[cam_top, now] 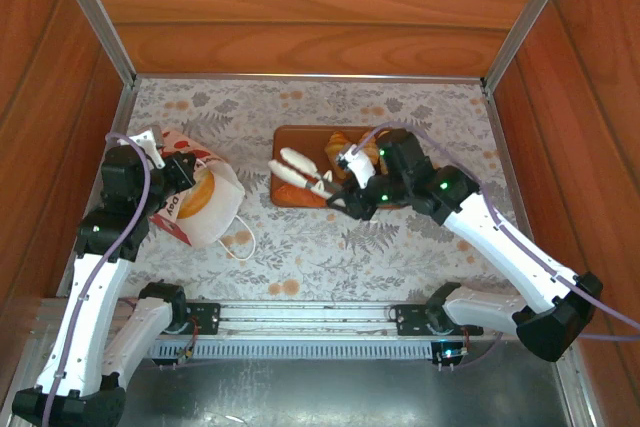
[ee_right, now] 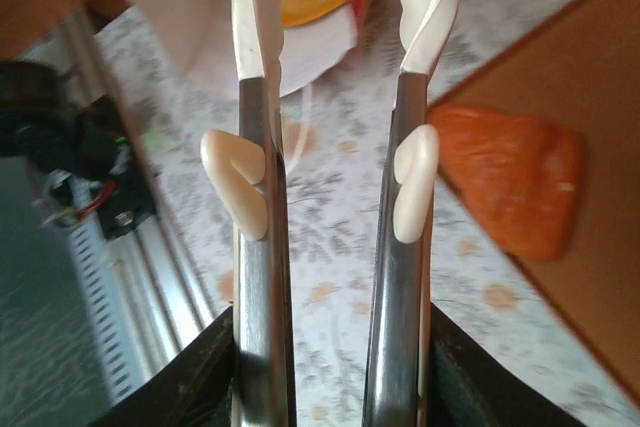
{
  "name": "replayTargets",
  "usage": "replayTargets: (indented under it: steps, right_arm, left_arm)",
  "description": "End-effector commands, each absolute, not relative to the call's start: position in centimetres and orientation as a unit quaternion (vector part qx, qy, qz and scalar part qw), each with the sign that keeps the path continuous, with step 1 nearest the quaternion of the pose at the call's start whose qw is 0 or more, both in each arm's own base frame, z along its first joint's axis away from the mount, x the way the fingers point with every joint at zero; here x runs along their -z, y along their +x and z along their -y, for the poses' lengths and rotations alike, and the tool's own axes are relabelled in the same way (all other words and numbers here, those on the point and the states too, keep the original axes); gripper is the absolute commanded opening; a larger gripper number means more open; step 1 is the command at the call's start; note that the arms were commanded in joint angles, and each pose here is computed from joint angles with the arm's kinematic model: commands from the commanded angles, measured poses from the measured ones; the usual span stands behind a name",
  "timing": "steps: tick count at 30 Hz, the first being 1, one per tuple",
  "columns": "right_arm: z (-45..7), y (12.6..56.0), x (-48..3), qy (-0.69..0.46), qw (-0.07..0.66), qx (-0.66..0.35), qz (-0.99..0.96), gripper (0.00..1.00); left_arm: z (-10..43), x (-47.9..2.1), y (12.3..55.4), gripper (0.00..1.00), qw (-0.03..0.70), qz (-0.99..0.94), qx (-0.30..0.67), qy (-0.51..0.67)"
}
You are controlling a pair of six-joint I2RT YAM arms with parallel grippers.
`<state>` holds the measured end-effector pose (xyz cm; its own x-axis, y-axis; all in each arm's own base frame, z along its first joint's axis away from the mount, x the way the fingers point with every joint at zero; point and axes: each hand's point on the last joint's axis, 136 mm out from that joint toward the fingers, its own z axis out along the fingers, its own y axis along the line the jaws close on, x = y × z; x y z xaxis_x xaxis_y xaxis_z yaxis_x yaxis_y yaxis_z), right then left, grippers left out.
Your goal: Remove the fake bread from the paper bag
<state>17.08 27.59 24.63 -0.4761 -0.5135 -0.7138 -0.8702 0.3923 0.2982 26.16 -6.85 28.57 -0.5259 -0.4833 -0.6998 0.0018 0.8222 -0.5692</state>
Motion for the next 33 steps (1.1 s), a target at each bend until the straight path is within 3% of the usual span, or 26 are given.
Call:
replayTargets:
  steps: [1, 15, 20, 26, 33]
  right_arm:
    - [-30.9, 14.8, -25.3, -0.462, 0.264, -0.395, -0.749, 0.42]
    - [-39.4, 13.4, -19.4, -0.540, 0.231, -0.295, -0.754, 0.45]
    - [-41.0, 14.1, -19.9, -0.478, 0.227, -0.321, -0.785, 0.49]
    - [-43.0, 13.4, -20.5, -0.376, 0.176, -0.399, -0.817, 0.49]
    - [-45.1, 14.1, -18.9, -0.299, 0.116, -0.404, -0.857, 0.51]
  left_arm:
    - [6.2, -30.2, 25.8, 0.00, 0.492, -0.823, 0.247, -0.142]
    - [6.3, -30.4, 26.2, 0.00, 0.484, -0.825, 0.250, -0.148]
    - [6.6, -30.3, 26.2, 0.00, 0.479, -0.826, 0.257, -0.148]
    - [7.3, -30.1, 26.4, 0.00, 0.461, -0.830, 0.276, -0.147]
    - [8.0, -30.1, 26.5, 0.00, 0.450, -0.833, 0.290, -0.139]
